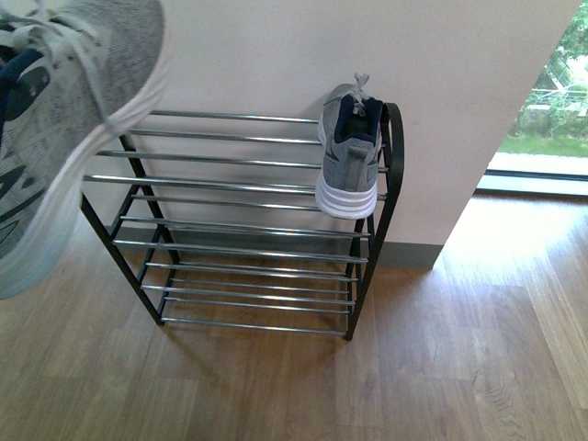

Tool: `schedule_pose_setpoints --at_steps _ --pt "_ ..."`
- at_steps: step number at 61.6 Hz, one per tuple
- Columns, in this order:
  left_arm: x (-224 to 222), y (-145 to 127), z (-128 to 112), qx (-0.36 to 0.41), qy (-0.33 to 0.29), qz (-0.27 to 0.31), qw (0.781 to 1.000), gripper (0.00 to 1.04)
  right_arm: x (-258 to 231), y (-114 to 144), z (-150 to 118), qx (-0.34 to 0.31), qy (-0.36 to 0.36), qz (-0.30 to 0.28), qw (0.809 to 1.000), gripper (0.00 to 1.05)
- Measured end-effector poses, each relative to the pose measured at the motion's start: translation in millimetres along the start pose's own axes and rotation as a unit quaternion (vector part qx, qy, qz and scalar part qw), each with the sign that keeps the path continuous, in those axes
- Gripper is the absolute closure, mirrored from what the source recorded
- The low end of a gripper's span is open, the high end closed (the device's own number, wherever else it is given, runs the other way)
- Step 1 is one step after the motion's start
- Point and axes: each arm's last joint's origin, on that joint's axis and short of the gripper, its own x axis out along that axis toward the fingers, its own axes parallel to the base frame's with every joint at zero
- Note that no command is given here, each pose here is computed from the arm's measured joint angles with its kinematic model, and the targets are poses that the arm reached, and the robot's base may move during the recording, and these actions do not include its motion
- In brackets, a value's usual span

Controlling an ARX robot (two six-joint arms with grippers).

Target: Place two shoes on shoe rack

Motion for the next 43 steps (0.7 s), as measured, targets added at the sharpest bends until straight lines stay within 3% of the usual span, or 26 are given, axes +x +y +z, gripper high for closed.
schedule_pose_setpoints --at_steps 11,23,43 --pt "47.5 -25.9 22.7 -0.042 0.048 -0.024 0.998 1.03 0.0 0.0 0.0 0.0 0.0 0.0 1.0 0.09" --pt "98.6 -47.2 34.0 -0.092 0.074 0.005 0.993 1.03 0.0 0.0 0.0 0.0 0.0 0.0 1.0 0.09" --pt "159.5 -69.9 19.0 -0.161 0.119 0.007 0.98 1.03 0.0 0.0 0.0 0.0 0.0 0.0 1.0 0.09"
